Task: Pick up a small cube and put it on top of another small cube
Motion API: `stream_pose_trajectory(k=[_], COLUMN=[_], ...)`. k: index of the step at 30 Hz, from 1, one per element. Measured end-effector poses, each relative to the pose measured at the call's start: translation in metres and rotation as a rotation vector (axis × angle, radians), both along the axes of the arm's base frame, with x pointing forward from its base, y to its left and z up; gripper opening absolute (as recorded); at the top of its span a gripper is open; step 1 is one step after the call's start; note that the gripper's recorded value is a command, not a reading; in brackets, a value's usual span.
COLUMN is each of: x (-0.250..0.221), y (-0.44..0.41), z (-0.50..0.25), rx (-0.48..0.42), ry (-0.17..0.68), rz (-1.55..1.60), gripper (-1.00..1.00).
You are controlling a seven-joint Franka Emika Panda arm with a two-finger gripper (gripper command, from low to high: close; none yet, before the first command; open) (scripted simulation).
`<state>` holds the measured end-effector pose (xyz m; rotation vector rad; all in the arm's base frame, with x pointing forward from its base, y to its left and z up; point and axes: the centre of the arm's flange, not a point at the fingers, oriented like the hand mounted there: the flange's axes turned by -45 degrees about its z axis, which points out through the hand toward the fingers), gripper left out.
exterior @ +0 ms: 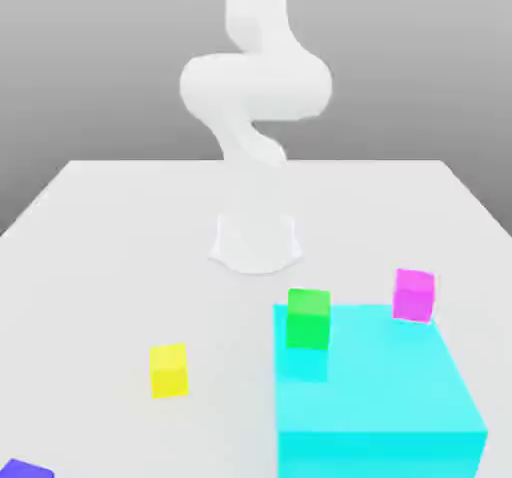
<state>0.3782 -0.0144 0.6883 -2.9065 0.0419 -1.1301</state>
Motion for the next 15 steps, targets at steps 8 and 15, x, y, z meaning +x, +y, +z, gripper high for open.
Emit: stream_pose_trajectory(k=[8,15], x=[0.090,0.145], y=[-0.051,-0.099], z=[-0.091,-0.189], rx=[0.063,0.098], ry=[0.185,0.339], rz=[-0.035,-0.085], gripper=[0.00,0.00])
